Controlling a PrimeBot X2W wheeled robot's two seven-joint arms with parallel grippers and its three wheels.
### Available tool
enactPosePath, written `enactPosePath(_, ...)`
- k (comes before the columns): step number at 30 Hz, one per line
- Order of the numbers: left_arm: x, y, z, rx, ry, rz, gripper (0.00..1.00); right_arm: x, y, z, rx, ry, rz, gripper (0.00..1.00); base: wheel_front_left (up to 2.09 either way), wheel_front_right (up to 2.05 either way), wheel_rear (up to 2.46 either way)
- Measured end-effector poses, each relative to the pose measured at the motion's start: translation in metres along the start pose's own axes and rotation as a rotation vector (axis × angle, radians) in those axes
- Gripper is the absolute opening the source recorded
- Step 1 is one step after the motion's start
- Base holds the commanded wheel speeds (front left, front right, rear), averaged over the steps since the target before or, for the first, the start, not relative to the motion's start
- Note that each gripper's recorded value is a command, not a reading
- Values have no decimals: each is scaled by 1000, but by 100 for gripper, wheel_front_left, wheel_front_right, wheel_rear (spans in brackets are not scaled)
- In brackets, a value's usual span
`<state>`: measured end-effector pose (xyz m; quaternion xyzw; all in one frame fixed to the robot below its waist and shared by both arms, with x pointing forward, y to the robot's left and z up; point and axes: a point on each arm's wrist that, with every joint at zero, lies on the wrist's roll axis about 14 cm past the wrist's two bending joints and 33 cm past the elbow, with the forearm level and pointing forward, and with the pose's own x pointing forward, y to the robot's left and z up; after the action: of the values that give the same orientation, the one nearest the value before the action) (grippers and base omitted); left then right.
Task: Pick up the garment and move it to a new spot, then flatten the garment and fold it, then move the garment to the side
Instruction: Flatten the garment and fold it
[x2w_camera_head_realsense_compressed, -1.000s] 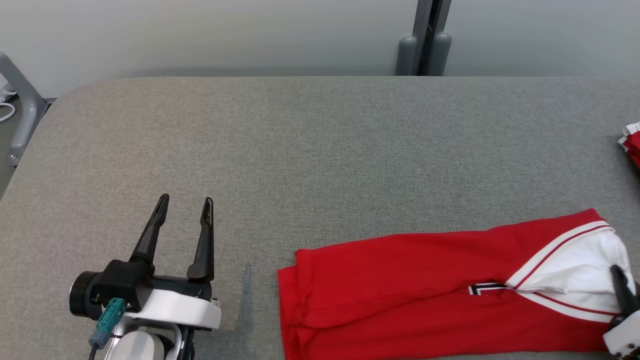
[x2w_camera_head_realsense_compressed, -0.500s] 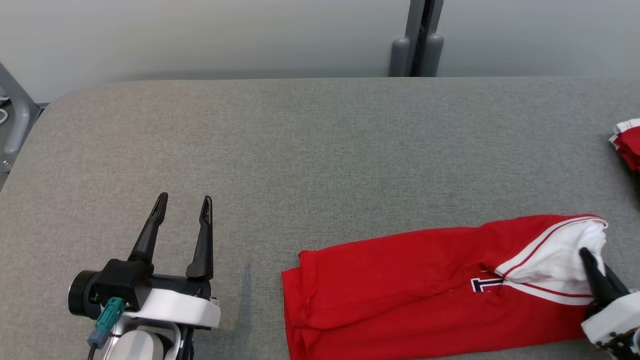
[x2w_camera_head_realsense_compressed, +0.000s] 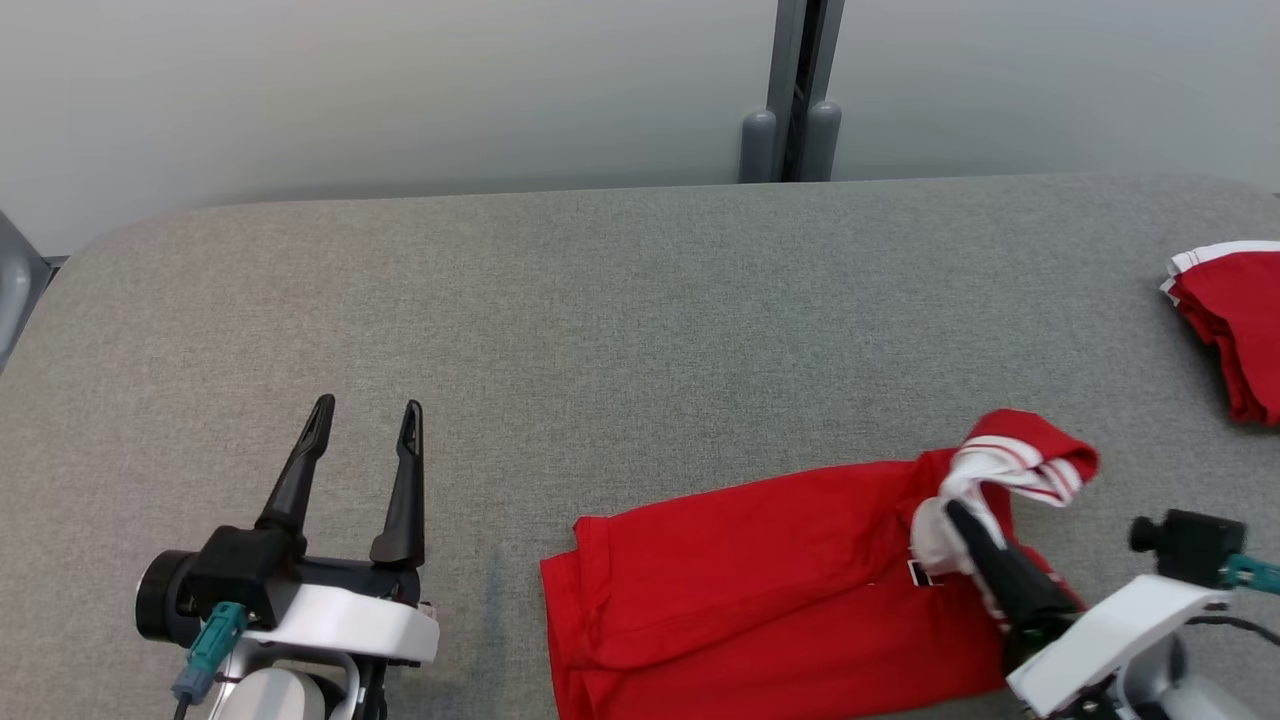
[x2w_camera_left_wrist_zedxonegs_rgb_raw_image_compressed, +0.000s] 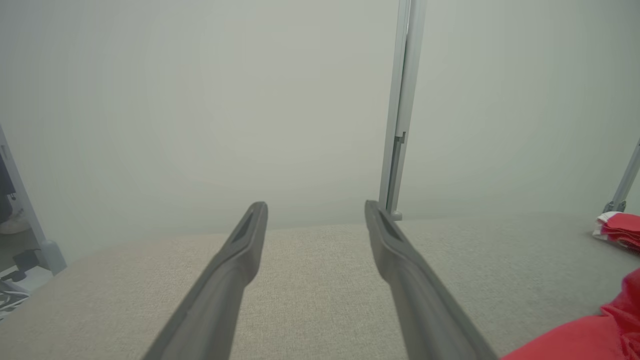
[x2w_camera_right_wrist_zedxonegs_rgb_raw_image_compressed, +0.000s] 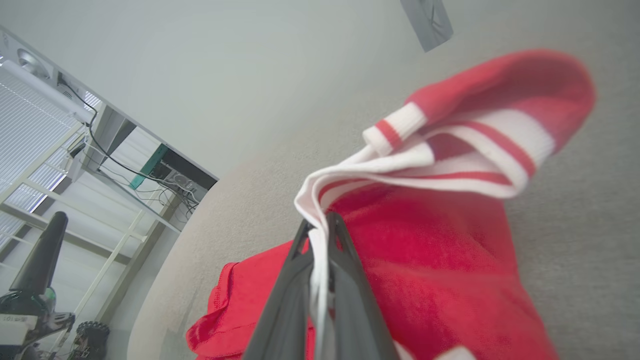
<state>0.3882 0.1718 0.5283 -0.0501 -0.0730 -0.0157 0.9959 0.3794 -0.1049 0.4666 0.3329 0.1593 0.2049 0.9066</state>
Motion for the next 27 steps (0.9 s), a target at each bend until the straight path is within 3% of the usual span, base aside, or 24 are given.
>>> enactPosePath(11, 1, 26, 12, 14, -34, 66, 100, 19, 86, -39, 170, 118, 223, 0, 0, 0, 0)
enactPosePath(27, -12, 51, 13, 13, -31, 147, 100, 41, 146, -105, 310, 296, 320, 0, 0, 0, 0)
